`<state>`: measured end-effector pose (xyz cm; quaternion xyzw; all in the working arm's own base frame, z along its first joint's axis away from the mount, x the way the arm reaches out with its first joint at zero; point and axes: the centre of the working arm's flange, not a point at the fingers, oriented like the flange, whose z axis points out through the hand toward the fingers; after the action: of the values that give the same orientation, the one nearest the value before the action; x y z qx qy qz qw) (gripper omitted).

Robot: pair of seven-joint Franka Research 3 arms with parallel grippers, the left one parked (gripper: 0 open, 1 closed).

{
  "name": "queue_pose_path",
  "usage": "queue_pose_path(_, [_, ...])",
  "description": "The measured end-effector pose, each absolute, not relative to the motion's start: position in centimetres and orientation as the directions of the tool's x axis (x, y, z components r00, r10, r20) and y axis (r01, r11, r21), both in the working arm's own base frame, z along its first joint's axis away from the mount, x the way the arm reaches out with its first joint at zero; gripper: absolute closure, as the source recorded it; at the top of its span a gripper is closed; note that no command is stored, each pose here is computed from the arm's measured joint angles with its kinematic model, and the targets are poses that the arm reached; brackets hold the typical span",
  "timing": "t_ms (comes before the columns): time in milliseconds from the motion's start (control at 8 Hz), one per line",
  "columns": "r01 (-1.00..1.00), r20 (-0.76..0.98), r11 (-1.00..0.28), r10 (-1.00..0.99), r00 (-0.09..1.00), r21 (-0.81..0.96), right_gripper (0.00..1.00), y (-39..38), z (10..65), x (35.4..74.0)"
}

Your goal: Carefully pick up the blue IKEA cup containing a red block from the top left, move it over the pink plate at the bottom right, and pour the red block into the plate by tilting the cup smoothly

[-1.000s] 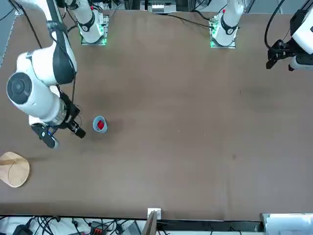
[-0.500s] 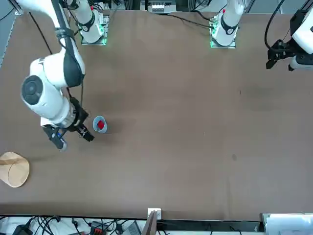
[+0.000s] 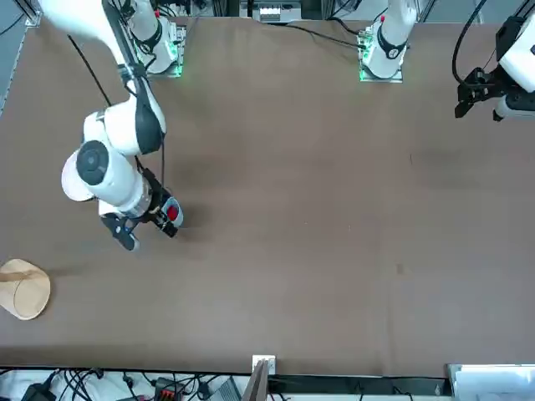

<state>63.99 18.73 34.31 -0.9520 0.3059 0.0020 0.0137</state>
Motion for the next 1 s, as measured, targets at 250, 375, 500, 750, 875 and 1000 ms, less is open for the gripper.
queue_pose_path(250, [-0.559,-0.012,-0.829,-0.559,0.829,0.007,0.0,19.4,32.1,63.7])
queue_pose_path(375, [-0.53,-0.009,-0.847,-0.53,0.848,0.03,0.0,19.5,30.9,63.6])
queue_pose_path(500, [-0.488,-0.013,-0.872,-0.489,0.872,0.043,0.0,19.4,30.2,63.5])
queue_pose_path(750, [-0.398,-0.015,-0.917,-0.398,0.917,0.042,0.0,19.2,30.3,63.6])
queue_pose_path(875, [-0.349,-0.013,-0.936,-0.349,0.937,0.039,0.0,19.2,30.5,63.6])
queue_pose_path(1000, [-0.315,-0.013,-0.948,-0.316,0.949,0.037,0.0,19.2,30.7,63.6])
